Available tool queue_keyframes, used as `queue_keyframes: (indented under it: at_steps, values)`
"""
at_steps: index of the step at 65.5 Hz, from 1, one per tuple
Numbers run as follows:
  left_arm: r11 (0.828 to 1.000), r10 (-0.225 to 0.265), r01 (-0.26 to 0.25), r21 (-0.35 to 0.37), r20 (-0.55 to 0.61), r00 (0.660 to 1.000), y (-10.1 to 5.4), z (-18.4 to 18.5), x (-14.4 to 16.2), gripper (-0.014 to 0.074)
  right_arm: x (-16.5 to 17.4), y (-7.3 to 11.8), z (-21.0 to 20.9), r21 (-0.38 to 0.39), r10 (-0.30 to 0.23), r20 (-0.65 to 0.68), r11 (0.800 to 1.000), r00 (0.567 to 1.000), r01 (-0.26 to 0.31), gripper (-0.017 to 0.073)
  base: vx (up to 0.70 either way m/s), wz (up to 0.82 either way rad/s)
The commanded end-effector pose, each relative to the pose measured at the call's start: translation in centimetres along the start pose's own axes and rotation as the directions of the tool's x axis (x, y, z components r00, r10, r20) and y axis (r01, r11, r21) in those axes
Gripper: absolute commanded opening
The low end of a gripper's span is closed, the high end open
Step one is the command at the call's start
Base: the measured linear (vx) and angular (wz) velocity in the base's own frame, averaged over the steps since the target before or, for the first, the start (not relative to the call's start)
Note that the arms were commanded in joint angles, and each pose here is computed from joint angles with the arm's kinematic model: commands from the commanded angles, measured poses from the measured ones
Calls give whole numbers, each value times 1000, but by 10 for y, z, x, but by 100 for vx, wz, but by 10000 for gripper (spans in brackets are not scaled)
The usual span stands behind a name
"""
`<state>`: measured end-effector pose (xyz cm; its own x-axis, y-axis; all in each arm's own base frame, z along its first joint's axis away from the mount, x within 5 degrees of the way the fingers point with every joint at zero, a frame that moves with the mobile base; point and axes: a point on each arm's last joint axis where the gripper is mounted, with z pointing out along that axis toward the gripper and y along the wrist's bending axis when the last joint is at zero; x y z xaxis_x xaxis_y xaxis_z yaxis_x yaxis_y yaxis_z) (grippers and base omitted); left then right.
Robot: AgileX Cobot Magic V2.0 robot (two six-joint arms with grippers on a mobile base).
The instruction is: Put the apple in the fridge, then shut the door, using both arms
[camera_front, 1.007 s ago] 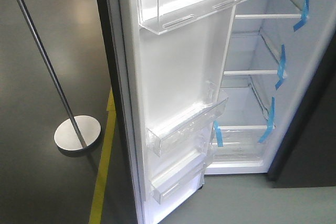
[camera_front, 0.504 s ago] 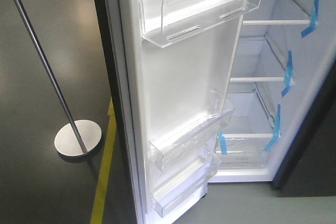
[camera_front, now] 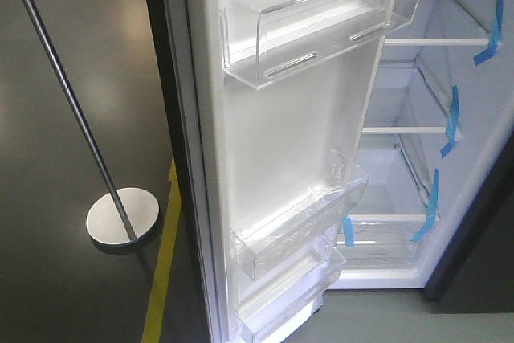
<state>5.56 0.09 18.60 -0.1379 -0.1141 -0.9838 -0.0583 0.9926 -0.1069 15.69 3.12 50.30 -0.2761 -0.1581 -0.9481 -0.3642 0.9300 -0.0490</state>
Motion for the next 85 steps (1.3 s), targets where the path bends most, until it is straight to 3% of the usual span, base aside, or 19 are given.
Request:
queue_keyframes:
  at_steps: [1, 85]
  values:
    - [1000, -15, 15, 6, 101, 995, -1, -3, -12, -6, -15, 0, -10, 26, -5, 117, 1000, 993, 2, 77, 5, 1]
    - [1000, -15, 15, 6, 101, 995, -1, -3, -12, -6, -15, 0, -10, 26, -5, 117, 1000, 993, 2, 77, 3, -1]
